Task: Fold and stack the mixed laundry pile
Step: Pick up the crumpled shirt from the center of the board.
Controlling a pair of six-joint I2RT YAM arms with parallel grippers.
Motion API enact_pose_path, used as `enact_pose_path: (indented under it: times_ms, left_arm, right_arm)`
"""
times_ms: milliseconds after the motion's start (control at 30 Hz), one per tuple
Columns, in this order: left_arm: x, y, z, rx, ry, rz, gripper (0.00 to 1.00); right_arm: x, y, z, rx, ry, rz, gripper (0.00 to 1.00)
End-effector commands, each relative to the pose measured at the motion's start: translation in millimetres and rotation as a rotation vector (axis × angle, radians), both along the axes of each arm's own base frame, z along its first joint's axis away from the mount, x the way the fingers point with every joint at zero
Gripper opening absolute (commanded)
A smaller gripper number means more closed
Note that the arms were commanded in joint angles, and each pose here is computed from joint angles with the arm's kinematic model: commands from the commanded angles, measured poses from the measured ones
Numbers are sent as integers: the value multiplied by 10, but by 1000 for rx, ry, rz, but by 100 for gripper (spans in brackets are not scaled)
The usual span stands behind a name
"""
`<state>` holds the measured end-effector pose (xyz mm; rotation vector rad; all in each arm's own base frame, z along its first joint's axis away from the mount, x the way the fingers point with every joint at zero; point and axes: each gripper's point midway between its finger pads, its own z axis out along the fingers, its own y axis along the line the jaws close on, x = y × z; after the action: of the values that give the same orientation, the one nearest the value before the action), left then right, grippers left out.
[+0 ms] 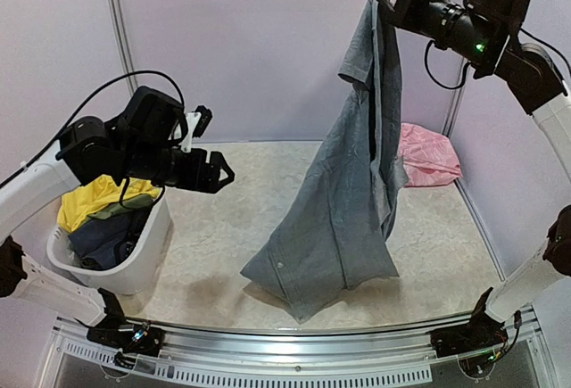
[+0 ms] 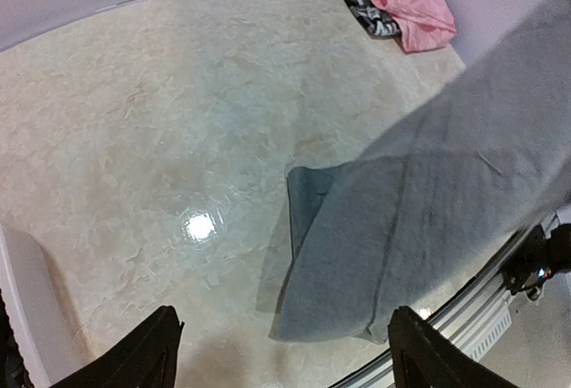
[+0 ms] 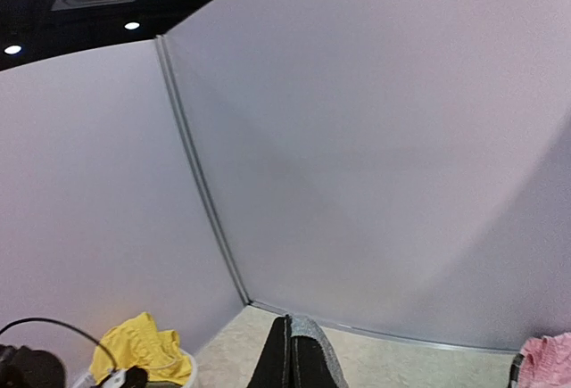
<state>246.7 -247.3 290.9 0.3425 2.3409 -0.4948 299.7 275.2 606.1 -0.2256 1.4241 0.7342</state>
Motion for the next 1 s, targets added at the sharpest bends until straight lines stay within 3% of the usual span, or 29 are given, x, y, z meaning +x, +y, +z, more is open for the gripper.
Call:
enact_pose_path:
  times_ms: [0,233,500,667,967]
  left_arm:
    - [-178,-298,-72,-29,-46,-114,81]
    - [-205,-999,-331,81,-106,-226,81]
    - [-248,-1978,-727,92,-139,-389,83]
    - [-258,-2063,-1343,243,-58,-444,84]
    - [-379,-1758,-2292,480,72,-521,81]
  right_arm:
    - [354,-130,-397,-108,105,-225,0]
    - [641,-208,-465,-108,119,-411,0]
    - [940,-79,-694,-181,123,-557,0]
    - [1050,46,-882,-245,133,-559,0]
    - [1079,83,-1243,-320,189,-550,0]
